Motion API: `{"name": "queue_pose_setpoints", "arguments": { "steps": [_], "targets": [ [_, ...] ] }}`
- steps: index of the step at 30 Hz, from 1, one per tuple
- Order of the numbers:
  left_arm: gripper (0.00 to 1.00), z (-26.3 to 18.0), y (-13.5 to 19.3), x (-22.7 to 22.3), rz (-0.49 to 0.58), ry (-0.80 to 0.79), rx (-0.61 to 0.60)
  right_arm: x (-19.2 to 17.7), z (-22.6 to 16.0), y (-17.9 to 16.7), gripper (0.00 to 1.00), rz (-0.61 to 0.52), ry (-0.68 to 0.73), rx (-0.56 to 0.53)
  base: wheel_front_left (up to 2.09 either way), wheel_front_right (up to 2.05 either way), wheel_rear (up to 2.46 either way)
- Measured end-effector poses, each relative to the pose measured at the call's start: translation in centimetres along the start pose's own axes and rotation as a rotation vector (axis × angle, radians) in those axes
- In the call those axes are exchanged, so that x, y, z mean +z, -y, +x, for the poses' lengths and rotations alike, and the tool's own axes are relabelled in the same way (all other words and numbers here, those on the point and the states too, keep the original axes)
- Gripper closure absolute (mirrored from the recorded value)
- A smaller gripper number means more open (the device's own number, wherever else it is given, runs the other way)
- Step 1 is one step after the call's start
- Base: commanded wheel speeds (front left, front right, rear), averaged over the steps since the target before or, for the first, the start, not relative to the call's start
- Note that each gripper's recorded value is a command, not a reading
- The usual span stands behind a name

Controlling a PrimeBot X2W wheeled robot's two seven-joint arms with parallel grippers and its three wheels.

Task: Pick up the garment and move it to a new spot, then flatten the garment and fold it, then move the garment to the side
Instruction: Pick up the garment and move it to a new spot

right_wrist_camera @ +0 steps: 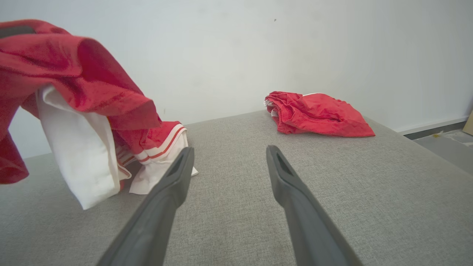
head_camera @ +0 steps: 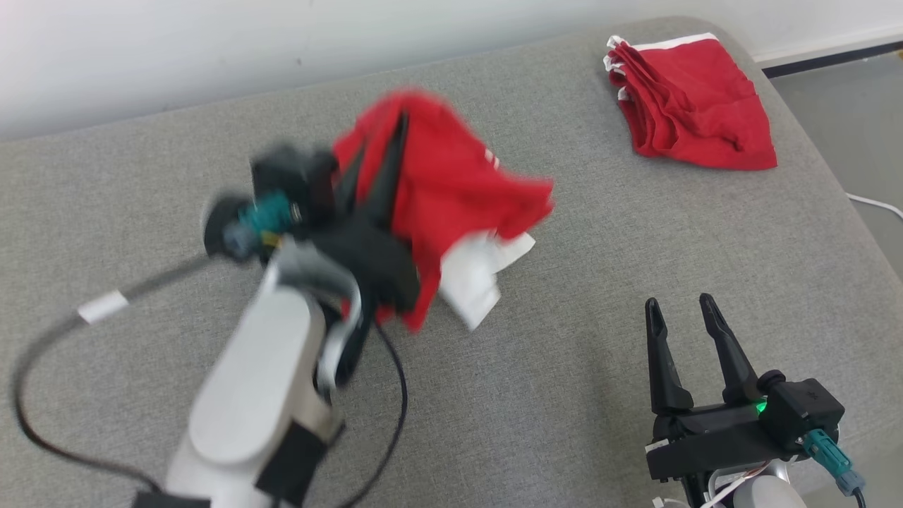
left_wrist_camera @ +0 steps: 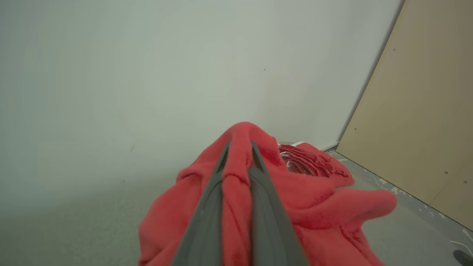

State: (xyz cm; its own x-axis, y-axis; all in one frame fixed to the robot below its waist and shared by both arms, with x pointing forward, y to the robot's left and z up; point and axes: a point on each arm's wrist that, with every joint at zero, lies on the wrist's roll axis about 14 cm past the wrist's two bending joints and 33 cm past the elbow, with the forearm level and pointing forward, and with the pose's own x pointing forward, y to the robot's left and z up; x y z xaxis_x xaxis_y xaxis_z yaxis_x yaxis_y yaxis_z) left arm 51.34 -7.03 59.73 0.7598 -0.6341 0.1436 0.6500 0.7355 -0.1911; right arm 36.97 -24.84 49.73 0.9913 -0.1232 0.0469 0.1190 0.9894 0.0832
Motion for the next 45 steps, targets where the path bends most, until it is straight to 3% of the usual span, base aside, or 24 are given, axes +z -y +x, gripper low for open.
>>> {"name": "queue_pose_setpoints", "arguments": {
  "steps": [7, 8, 9, 10, 20, 25, 37, 45],
  "targets": [
    [1.00, -4.9, -0.5, -10.7, -0.068, -0.238, 0.072, -0.4, 0.2, 0.0, 0.00, -0.002, -0.011, -0.002, 0.00, 0.00, 0.00],
    [0.96, -5.5, -0.5, -11.6, -0.069, -0.261, 0.075, -0.5, 0.3, 0.0, 0.00, -0.005, -0.012, 0.000, 0.00, 0.00, 0.00],
    [0.41, -5.9, -0.4, -12.3, -0.061, -0.279, 0.075, -0.5, 0.4, -0.1, 0.00, -0.006, -0.014, 0.003, 0.00, 0.00, 0.00],
    [0.00, -6.1, -0.3, -12.5, -0.039, -0.280, 0.066, -0.6, 0.5, -0.2, 0.00, -0.006, -0.014, 0.008, 0.00, 0.00, 0.00],
    [0.00, -5.6, -0.8, -6.7, 0.026, -0.065, 0.082, 0.2, 1.4, -2.0, 0.00, 0.003, 0.015, 0.068, 0.00, 0.00, 0.00],
    [0.00, -6.7, -2.6, -3.6, 0.078, 0.012, 0.139, 0.7, 1.2, -2.6, 0.00, 0.007, 0.030, 0.085, 0.00, 0.00, 0.00],
    [0.00, -15.3, -10.2, 0.6, 0.212, 0.091, 0.385, 1.8, 0.8, -4.4, 0.00, 0.017, 0.066, 0.140, 0.00, 0.00, 0.00],
    [0.00, -21.4, -12.9, 1.6, 0.224, 0.111, 0.542, 2.3, 0.1, -5.2, 0.00, 0.023, 0.078, 0.164, 0.00, 0.00, 0.00]
  ]
}}
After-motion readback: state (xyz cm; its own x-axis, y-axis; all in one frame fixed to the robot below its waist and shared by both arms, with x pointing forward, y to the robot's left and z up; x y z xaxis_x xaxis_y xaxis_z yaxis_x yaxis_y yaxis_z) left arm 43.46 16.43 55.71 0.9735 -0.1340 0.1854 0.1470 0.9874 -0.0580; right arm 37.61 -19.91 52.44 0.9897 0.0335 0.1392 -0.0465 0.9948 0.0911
